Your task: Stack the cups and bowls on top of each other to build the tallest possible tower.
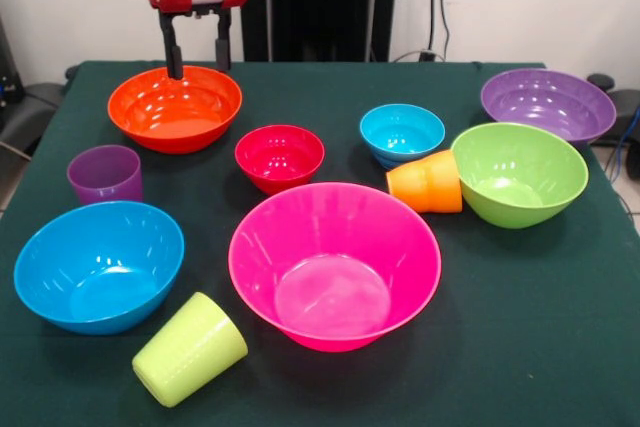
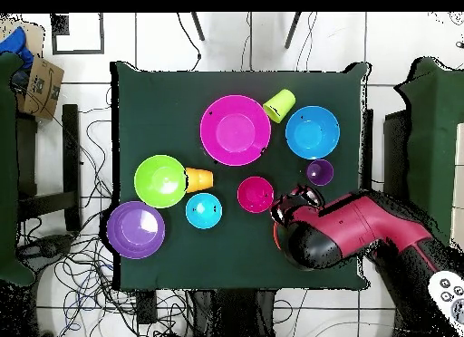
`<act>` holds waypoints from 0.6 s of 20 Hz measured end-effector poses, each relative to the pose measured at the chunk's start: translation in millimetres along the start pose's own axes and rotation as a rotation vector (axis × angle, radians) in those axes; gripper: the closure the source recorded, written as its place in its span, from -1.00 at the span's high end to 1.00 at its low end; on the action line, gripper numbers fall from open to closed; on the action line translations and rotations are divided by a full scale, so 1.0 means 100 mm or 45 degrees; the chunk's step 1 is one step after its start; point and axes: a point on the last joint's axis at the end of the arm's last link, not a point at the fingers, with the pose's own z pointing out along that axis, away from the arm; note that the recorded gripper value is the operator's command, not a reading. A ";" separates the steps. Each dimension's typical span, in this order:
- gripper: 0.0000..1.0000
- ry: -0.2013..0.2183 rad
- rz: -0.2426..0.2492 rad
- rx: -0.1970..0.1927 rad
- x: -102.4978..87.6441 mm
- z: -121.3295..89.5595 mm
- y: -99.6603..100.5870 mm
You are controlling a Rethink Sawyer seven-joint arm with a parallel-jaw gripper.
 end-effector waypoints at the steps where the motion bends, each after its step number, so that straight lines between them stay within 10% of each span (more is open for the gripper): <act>1: 1.00 -0.001 0.001 -0.004 0.00 0.01 0.01; 12: 1.00 -0.010 0.018 -0.059 0.01 0.11 0.12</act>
